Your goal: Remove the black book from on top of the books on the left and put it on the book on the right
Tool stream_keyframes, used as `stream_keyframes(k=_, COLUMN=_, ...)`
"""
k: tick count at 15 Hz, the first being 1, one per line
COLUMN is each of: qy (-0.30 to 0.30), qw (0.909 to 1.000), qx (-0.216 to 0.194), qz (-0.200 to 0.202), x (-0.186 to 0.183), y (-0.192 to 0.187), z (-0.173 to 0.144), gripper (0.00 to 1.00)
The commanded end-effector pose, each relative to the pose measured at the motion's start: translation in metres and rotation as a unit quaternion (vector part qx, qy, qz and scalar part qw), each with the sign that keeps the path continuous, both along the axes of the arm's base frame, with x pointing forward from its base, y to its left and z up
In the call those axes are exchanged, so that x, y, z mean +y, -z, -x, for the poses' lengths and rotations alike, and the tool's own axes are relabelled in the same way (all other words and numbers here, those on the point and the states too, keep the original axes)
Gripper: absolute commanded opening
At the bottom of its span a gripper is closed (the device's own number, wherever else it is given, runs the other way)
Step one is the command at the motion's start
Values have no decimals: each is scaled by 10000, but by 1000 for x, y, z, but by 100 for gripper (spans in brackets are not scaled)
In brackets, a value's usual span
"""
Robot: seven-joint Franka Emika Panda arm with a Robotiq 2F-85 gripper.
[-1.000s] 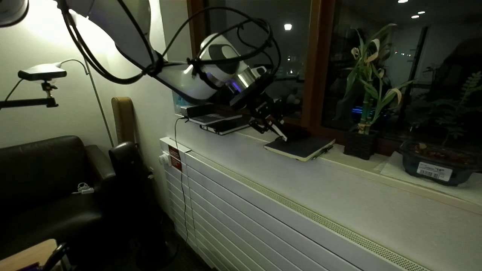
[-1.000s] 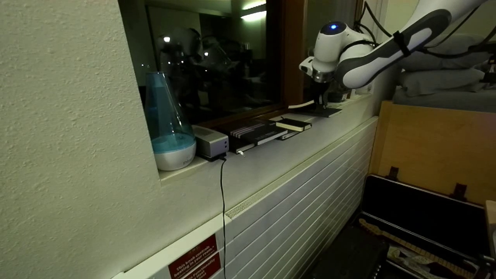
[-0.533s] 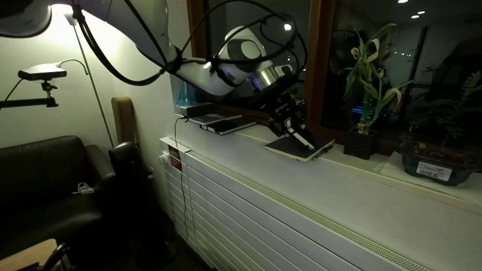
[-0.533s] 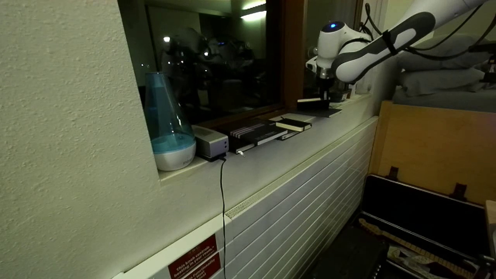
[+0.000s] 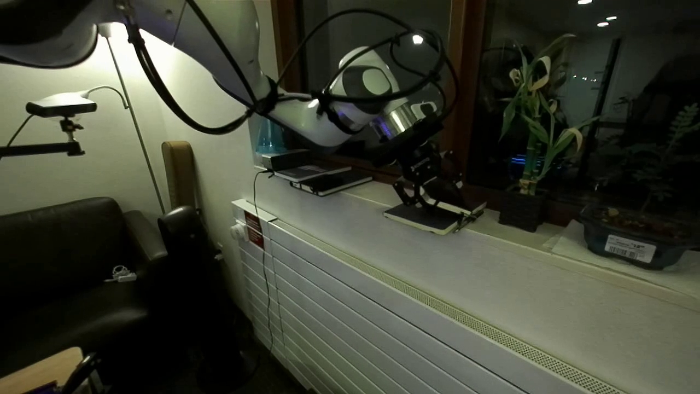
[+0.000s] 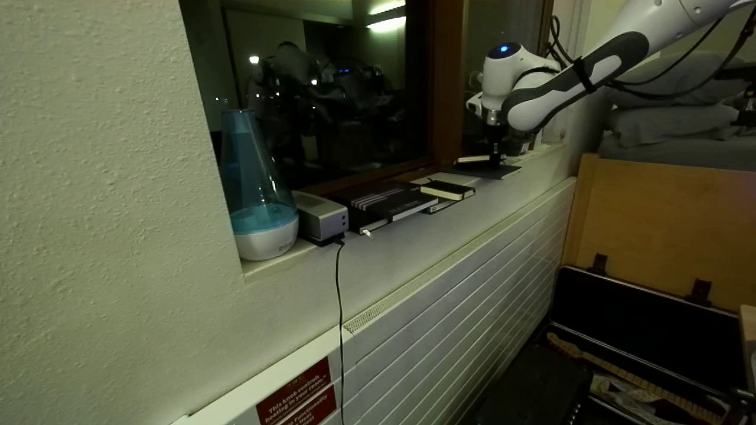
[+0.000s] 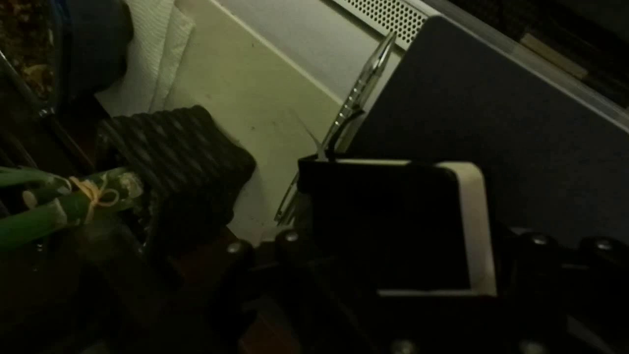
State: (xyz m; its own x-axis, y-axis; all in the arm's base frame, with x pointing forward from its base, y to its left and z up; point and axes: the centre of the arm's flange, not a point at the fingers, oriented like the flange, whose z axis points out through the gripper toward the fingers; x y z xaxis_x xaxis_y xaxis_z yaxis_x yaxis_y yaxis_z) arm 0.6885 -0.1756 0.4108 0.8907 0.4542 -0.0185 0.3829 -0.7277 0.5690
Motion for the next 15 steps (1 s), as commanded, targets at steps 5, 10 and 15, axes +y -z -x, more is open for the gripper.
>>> stream_keyframes(k=5, qy=42, qw=9998, qx=25, qz=-218, x=24, y=-17, z=8, gripper=100)
stream_keyframes(k=10, qy=-235, qw=9982, qx=6, qz=-545, x=62, y=-31, z=12, gripper=100)
stream_keyframes(k=15, qy=-568, qw=9956, qx=68, qz=-748, x=93, y=-46, z=13, gripper=100)
